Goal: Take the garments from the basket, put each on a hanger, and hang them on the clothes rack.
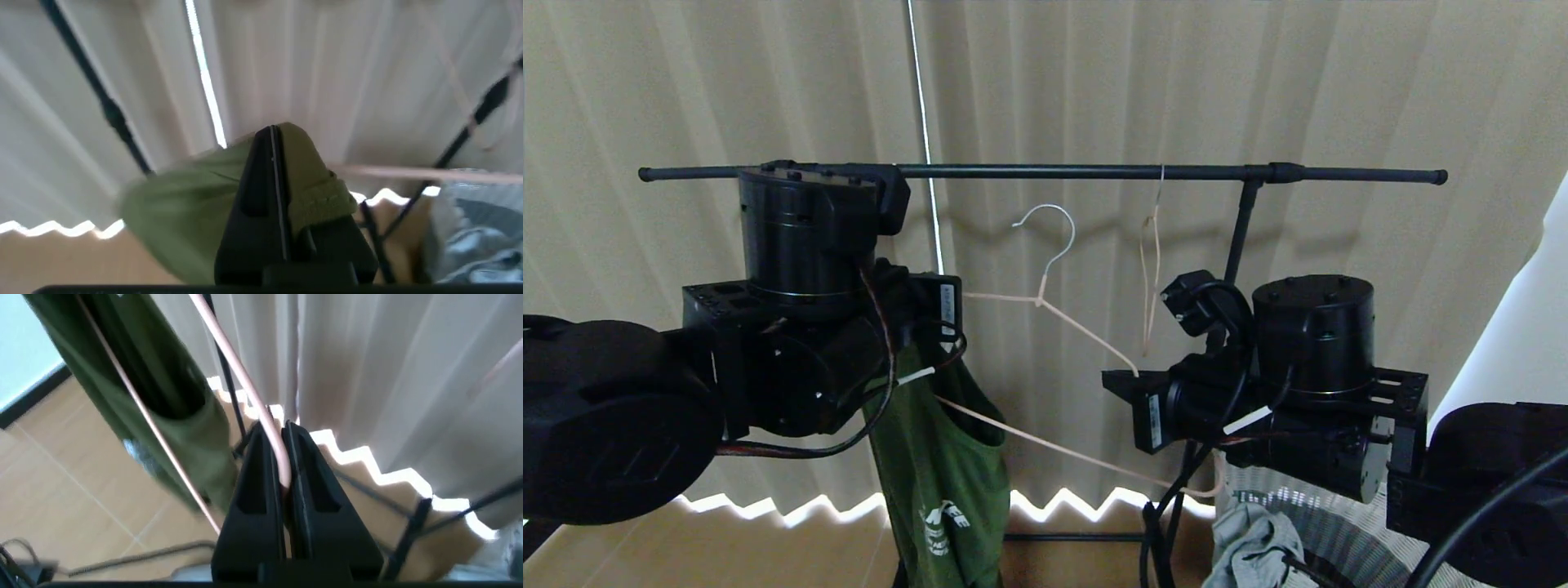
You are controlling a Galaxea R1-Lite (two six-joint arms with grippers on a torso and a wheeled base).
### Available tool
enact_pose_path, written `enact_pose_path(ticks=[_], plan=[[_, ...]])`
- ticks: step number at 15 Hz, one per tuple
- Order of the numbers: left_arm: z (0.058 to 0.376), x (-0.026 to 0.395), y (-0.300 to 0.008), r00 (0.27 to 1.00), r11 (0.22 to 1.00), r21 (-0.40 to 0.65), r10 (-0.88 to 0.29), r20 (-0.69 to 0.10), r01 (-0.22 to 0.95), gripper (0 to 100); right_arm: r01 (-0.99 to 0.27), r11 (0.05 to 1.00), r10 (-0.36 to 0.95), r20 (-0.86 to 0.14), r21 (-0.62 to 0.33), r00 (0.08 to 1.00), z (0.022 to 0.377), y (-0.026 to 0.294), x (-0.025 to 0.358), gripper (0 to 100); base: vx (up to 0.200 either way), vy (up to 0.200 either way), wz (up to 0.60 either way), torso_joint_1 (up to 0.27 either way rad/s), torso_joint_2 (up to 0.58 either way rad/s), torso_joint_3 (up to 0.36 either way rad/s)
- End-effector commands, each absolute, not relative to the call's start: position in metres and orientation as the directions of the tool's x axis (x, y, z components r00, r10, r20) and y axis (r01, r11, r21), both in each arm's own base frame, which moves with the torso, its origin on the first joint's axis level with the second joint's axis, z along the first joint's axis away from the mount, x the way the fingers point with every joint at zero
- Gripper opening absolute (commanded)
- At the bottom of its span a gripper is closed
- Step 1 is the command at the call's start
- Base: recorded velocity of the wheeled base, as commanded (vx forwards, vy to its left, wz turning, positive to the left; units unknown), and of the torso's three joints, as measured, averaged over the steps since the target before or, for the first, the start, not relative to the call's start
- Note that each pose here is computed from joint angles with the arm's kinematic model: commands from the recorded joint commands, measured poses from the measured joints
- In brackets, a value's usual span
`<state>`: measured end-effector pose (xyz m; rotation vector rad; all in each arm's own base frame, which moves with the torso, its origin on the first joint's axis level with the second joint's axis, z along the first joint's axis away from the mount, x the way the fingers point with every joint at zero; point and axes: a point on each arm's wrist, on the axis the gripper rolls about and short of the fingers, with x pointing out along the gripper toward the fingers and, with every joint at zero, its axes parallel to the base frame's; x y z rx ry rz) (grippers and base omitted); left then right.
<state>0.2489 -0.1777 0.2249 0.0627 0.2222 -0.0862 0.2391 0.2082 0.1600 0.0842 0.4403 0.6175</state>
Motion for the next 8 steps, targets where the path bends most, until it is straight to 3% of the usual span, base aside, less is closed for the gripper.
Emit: enact_pose_path(ticks=[1,3,5,8], plan=[[0.229,0.244,-0.185,0.971,0.991,0.034,-0.116,-0.211,0.126,0,-0.545,0.813,0.579,-0.378,0.204,0.722,0.157,0.21,0.239,0,0.0,0.0,0.0,0.0,0.0,0.0],[0.235,0.239,-0.191,0.957,0.977,0.0,-0.209,-0.199,0.213,0,-0.544,0.814,0.578,-0.379,0.202,0.723,0.157,0.21,0.24,0,0.0,0.0,0.0,0.0,0.0,0.0],[0.247,0.228,-0.19,0.913,0.929,-0.046,-0.369,-0.176,0.367,0,-0.547,0.812,0.581,-0.377,0.203,0.722,0.158,0.211,0.239,0,0.0,0.0,0.0,0.0,0.0,0.0],[0.253,0.221,-0.187,0.842,0.857,-0.077,-0.514,-0.163,0.509,0,-0.546,0.813,0.579,-0.377,0.202,0.723,0.158,0.211,0.239,0,0.0,0.0,0.0,0.0,0.0,0.0]])
